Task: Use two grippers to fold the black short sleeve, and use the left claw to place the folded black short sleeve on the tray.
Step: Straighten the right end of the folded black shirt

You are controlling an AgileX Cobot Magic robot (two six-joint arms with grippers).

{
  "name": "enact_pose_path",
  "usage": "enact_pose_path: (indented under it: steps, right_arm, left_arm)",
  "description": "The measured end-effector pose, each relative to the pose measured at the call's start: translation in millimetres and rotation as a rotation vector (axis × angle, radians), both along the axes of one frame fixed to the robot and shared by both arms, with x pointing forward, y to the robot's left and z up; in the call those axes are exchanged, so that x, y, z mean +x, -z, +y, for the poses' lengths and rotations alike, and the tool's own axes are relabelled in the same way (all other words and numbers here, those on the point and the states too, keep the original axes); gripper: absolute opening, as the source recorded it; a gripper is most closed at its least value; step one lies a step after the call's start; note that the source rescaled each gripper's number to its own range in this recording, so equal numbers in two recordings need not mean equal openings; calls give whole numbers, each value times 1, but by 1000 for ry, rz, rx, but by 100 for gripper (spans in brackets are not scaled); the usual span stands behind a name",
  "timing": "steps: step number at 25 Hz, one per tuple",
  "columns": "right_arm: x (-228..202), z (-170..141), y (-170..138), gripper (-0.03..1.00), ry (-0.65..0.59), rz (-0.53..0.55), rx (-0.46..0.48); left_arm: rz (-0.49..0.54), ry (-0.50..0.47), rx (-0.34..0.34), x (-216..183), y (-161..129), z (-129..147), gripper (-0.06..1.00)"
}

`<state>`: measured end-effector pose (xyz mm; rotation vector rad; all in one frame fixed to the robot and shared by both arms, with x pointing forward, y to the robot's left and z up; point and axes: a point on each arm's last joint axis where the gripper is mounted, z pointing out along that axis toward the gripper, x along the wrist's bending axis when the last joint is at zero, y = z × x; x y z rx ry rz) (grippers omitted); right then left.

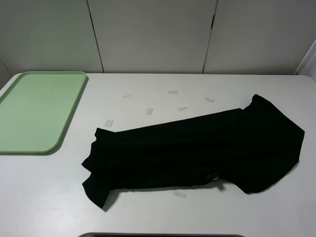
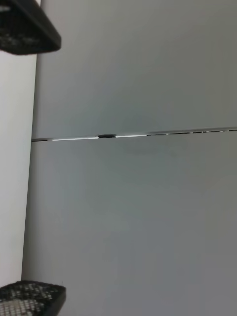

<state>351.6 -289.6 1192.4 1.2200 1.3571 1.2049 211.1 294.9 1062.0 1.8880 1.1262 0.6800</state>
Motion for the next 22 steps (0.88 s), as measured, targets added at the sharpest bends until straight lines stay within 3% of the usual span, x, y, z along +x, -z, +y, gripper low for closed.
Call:
enact_pose_path:
  steps: [4,9,17,22]
  right_arm:
    - [0,0,2,100,-2,27,-2]
    - [1,1,8,100,-7,93,3]
    - [33,10,44,100,-48,450,105]
    - [62,19,65,100,-108,599,146]
  left_arm:
    - [84,8,0,10,23,-5,66]
    - [78,5,-5,11,23,-5,66]
    - [74,4,-7,11,23,-5,66]
    - [74,4,-7,11,23,-5,66]
